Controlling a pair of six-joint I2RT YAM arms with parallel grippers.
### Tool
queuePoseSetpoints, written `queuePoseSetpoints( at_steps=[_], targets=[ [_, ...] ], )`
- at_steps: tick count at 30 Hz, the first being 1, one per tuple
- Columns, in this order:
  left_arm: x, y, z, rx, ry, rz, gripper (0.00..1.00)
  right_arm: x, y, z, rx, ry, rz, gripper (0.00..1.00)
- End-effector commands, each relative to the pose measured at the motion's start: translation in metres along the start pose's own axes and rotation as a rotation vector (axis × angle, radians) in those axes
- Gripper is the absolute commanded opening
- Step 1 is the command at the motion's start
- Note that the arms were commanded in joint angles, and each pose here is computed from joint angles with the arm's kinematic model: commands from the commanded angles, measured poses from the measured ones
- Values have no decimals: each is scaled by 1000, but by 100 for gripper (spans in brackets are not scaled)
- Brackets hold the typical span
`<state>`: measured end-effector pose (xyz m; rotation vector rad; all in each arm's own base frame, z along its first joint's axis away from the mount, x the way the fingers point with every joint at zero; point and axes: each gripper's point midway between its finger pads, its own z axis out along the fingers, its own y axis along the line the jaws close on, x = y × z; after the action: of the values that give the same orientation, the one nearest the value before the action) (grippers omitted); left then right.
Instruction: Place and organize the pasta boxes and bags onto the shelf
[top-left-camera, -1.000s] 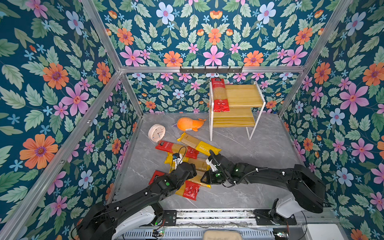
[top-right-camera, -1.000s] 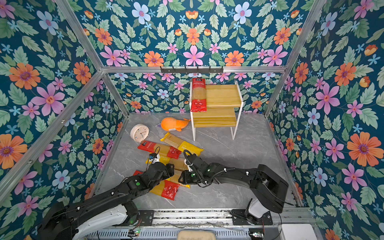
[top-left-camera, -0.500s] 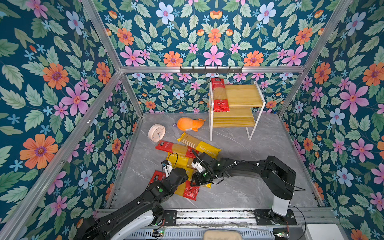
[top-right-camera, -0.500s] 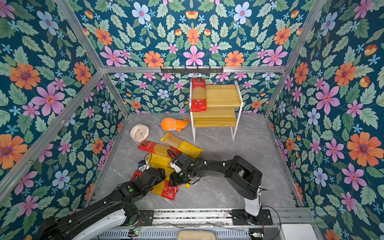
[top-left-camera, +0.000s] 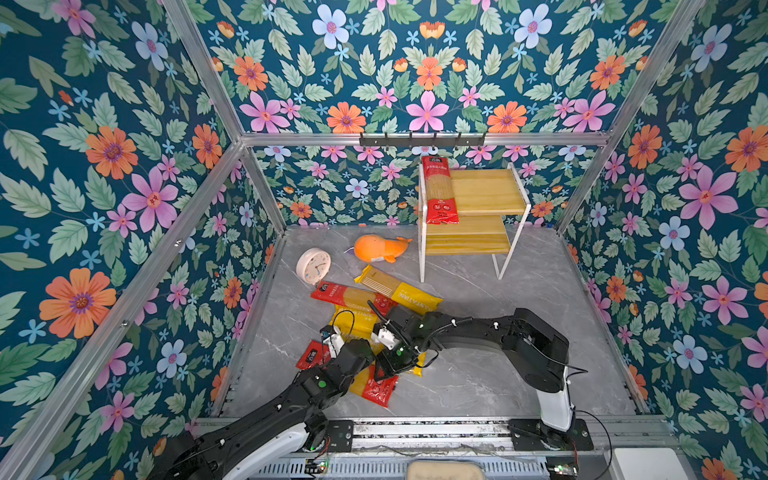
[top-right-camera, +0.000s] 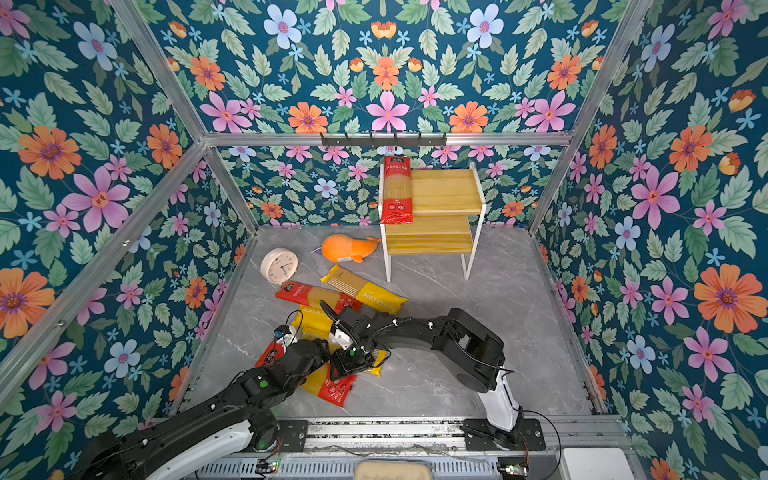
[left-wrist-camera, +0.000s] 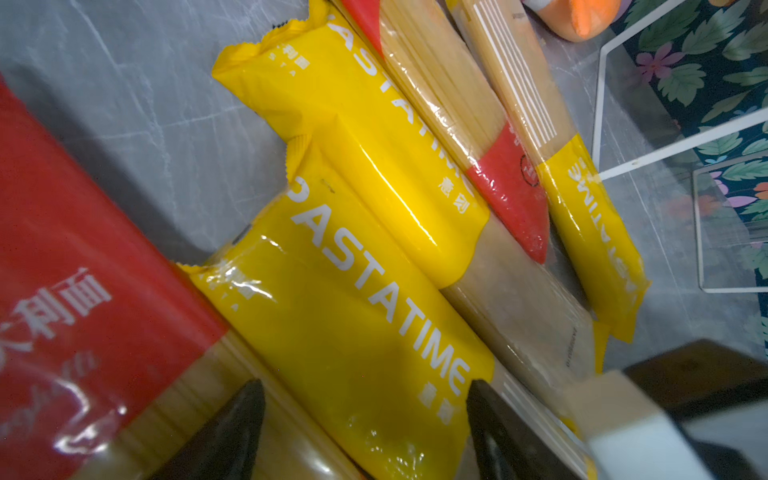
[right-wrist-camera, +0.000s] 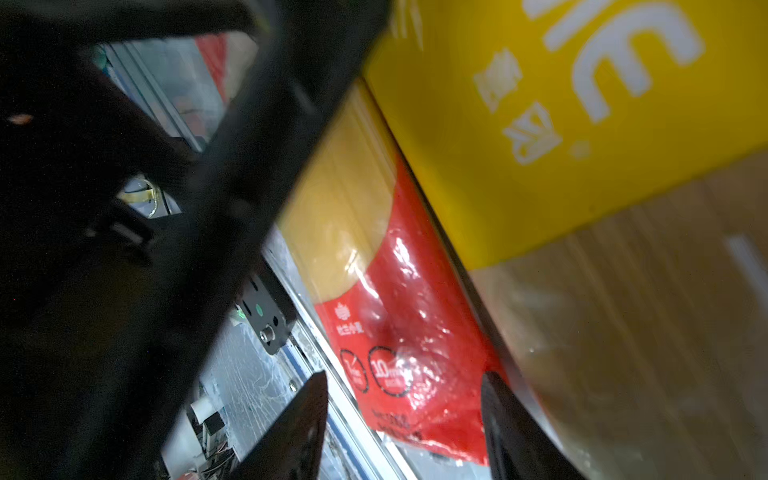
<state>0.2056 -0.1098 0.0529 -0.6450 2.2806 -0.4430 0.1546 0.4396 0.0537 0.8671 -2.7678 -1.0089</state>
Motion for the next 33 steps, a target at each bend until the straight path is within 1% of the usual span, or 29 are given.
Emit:
queuePoseSetpoints(
  at_steps=[1,3,5,10,13,14,18,21,24,27,30,33],
  targets=[
    [-2,4,1,-8,-18,-19,79,-3,-13,-3,87,14,-50,64],
    [-2,7,1,-15,-25,-30,79,-4,-21,1,125,33,-68,67],
    [-3,9,0,-18,-33,-37,79,-2,-27,8,138,54,-76,67],
    [-3,8,0,-10,-34,-44,78,9,-19,27,74,112,-84,66],
    [-2,8,1,-10,-30,-43,78,16,-10,36,29,144,-81,62],
    [-2,7,2,-8,-30,-42,78,17,-9,38,20,145,-72,59],
    [-5,1,0,3,-32,-34,78,12,-1,38,-20,125,-89,39],
    [-13,-15,-6,38,-40,-6,77,7,6,33,-37,98,-116,22],
    [-28,-25,-18,33,-67,33,78,2,16,26,-59,80,-150,14],
    [-43,-36,-31,58,-102,23,77,-1,27,12,-74,66,-206,8],
    [-58,-53,-43,117,-140,8,76,-6,38,-6,-92,36,-264,3],
    [-77,-74,-60,171,-190,31,76,-20,37,-31,-82,-5,-276,0]
  ],
)
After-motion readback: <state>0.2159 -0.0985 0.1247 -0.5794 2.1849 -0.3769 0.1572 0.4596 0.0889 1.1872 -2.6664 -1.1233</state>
